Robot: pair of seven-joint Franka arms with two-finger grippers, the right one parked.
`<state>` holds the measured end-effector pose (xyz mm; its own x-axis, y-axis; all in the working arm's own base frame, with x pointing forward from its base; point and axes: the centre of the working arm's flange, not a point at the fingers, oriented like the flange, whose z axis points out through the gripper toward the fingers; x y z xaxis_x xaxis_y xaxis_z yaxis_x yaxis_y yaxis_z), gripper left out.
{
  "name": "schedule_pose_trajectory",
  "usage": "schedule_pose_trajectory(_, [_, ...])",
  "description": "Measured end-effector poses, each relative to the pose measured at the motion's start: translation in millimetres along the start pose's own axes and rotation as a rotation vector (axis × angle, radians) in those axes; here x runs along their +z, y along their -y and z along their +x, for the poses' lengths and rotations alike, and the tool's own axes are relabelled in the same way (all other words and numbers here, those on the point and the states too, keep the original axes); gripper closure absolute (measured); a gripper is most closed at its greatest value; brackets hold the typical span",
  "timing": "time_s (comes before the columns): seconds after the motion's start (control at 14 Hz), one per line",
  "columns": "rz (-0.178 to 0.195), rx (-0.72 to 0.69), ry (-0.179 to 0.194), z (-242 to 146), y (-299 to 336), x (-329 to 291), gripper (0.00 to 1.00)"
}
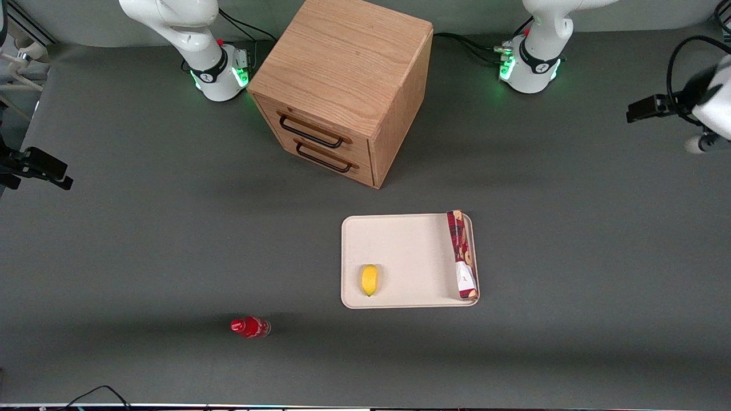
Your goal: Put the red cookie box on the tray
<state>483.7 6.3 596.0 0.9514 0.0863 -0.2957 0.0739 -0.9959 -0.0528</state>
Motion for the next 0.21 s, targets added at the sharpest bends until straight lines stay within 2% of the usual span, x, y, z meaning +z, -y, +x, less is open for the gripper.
schedule_pose_trajectory(0.21, [0.001,0.015,-0.005,1.7,-4.9,3.2,0.00])
